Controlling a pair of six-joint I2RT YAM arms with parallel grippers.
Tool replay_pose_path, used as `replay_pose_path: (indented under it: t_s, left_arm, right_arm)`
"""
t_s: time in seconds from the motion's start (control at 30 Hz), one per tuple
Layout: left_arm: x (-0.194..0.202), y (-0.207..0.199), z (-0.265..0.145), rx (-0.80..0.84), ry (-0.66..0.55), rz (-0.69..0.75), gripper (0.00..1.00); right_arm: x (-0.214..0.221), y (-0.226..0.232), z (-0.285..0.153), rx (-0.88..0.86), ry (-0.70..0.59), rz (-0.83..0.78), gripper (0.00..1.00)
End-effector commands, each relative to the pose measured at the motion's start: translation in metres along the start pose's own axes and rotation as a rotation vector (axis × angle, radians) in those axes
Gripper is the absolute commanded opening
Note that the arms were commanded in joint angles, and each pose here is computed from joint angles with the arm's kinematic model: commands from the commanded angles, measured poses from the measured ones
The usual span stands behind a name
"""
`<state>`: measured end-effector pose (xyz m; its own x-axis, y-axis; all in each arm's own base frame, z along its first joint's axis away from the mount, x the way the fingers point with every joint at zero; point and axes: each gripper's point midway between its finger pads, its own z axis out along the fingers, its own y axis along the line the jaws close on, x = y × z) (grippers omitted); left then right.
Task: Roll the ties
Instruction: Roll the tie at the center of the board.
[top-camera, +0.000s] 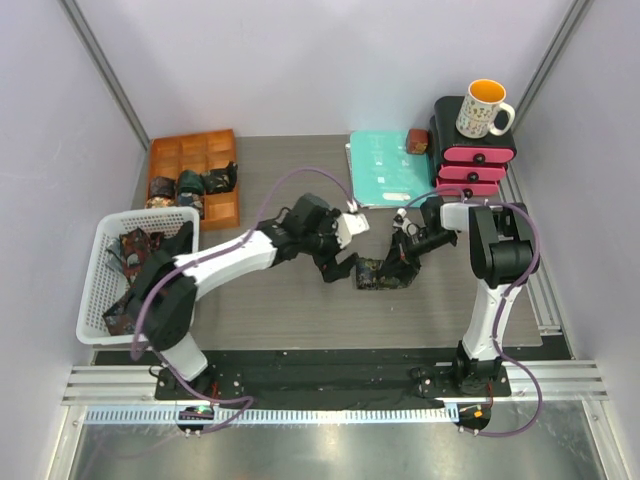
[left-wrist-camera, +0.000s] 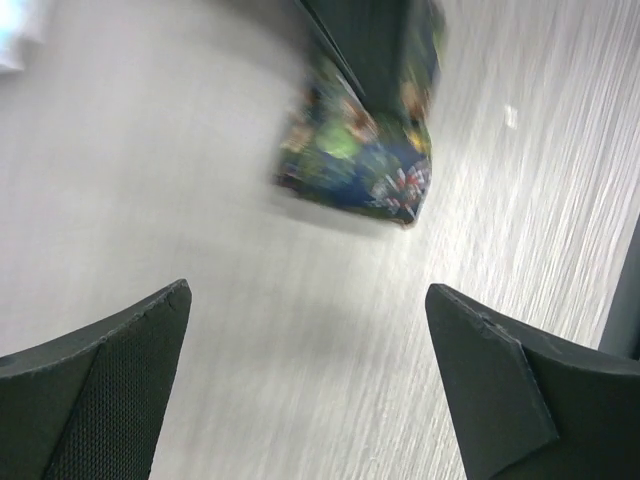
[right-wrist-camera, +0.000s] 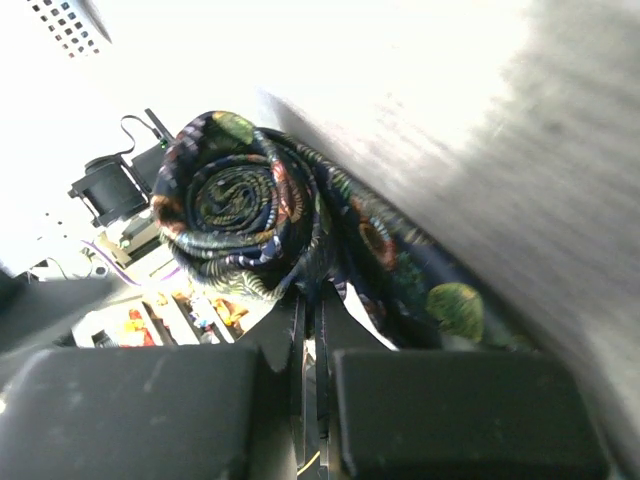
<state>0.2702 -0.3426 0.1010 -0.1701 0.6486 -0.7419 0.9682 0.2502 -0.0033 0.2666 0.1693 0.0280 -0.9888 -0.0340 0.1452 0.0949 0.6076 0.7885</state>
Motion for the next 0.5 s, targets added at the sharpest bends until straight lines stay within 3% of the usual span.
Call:
replay_pose_path:
  t_s: [0.0,0.1,0.2,0.27,0.47]
  left_arm:
    - [-0.072,0.025,-0.05,-0.176,-0.313,-0.106,1.0]
    - [-0.083,0.031,-0.064,-0.228,-0.372,-0.182,1.0]
    - [-0.065,0.011,-0.05,-0.09,-0.293,-0.057,1.0]
    - [-0.056,0.004,-0.039,-0.048,-0.299,-0.034,1.0]
    - [-0.02,-0.012,-0.005,0.024,-0.345,0.215,1.0]
  right_arm:
    - [-0.029,-0.049,0.006,0.217,-0.061,-0.096,0.01]
    - [-0.03,-0.055,0.008,0.237,-0.061,-0.091,0.01]
    - [-0.031,-0.061,0.01,0.265,-0.062,-0.087,0.01]
    - [-0.032,-0.062,0.013,0.275,-0.059,-0.089,0.01]
    - [-0.026,-0.056,0.027,0.311,-0.001,-0.17,0.01]
